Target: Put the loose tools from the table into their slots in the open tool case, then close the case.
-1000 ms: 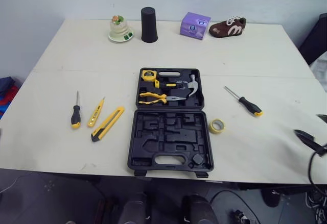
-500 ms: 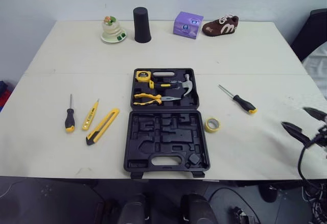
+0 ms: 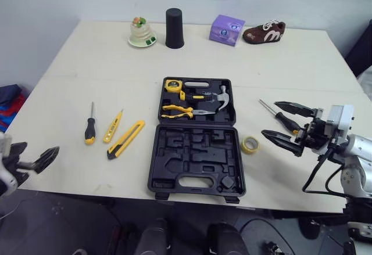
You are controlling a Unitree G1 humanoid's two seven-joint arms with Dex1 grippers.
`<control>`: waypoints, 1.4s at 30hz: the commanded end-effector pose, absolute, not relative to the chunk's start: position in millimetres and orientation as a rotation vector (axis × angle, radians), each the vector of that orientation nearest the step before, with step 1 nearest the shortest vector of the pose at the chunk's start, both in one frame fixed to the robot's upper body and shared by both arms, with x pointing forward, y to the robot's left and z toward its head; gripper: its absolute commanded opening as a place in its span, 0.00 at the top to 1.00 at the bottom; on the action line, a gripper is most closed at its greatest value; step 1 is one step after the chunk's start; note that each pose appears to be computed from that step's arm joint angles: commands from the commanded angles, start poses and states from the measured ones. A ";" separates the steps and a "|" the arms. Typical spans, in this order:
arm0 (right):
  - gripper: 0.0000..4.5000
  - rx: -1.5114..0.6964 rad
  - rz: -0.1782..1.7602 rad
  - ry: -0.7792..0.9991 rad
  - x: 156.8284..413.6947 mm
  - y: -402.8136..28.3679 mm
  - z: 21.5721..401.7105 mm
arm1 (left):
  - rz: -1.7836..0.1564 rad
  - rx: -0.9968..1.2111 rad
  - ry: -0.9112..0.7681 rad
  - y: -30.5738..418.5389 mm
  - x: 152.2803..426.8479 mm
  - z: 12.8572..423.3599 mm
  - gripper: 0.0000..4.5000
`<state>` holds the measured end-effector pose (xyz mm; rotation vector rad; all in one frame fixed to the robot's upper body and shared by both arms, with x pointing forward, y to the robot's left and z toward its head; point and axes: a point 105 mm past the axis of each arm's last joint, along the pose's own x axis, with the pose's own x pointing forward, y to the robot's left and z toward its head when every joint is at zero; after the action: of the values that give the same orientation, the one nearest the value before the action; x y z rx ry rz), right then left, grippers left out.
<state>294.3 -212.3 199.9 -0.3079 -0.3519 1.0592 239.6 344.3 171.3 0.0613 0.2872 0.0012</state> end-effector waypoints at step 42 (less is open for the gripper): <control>0.00 -0.403 1.188 -0.402 276.8 -171.2 230.7 | 0.010 0.009 0.379 332.4 322.0 120.6 0.76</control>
<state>280.2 -163.1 223.2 -0.3735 -0.3683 1.2146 324.5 321.1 117.7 0.0066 0.4058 -0.0280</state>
